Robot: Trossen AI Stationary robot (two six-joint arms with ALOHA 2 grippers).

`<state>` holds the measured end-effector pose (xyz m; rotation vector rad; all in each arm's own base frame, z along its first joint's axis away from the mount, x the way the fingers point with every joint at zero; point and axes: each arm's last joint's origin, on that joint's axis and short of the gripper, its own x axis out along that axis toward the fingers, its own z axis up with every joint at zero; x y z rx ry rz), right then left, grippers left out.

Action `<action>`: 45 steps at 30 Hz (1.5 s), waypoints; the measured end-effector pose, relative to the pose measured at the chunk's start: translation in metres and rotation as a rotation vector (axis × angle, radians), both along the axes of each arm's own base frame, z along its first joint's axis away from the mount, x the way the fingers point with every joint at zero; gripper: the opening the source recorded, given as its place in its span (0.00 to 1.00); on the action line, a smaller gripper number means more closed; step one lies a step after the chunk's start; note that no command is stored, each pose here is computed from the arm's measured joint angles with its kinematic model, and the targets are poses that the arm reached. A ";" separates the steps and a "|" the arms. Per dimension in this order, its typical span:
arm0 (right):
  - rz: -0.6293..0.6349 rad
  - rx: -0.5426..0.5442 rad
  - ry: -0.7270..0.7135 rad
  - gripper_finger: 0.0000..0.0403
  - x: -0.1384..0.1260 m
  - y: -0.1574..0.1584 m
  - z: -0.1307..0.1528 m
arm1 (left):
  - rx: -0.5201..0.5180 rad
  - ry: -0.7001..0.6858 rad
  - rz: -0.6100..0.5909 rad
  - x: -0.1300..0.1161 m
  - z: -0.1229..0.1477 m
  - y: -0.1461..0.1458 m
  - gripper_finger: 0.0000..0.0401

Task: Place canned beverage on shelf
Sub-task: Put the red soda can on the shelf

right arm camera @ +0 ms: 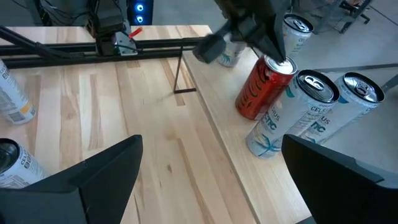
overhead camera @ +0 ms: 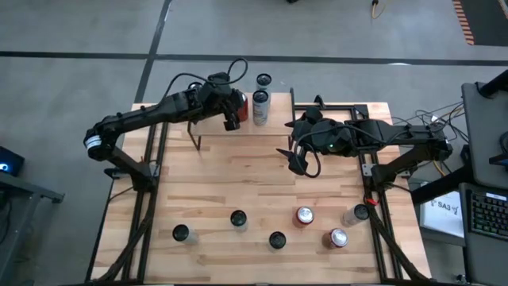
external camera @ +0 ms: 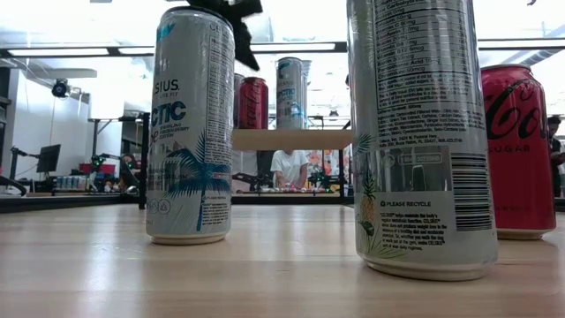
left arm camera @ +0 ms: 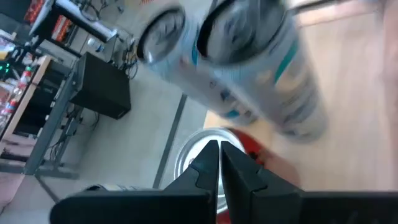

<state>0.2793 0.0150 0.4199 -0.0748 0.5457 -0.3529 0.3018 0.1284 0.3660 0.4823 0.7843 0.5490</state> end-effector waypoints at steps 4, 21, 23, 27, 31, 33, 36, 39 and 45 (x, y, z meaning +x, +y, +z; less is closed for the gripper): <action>0.001 -0.002 0.001 0.93 0.000 0.000 0.000 | -0.029 0.100 -0.046 -0.009 0.014 -0.016 0.00; 0.011 -0.018 0.010 0.93 0.000 0.000 0.000 | -0.098 0.247 -0.008 -0.005 -0.021 -0.005 0.00; 0.011 -0.018 0.013 0.93 0.000 0.000 0.000 | -0.099 0.249 0.007 -0.003 -0.025 0.000 0.00; 0.011 -0.019 0.016 0.93 0.000 0.000 -0.001 | -0.093 0.236 0.027 0.003 -0.031 0.010 0.00; 0.011 -0.019 0.015 0.93 0.000 0.000 -0.001 | -0.075 0.231 0.028 0.010 -0.036 0.018 0.00; 0.011 -0.019 0.016 0.93 0.000 0.000 -0.001 | -0.067 0.231 0.024 0.013 -0.039 0.020 0.00; 0.011 -0.019 0.016 0.93 0.000 0.000 -0.001 | -0.058 0.223 0.020 0.017 -0.041 0.021 0.00; 0.011 -0.019 0.016 0.93 0.000 0.000 -0.001 | -0.050 0.203 0.022 0.019 -0.040 0.023 0.00; 0.011 -0.019 0.016 0.93 0.000 0.000 -0.001 | -0.016 0.163 0.059 0.020 -0.036 0.027 0.00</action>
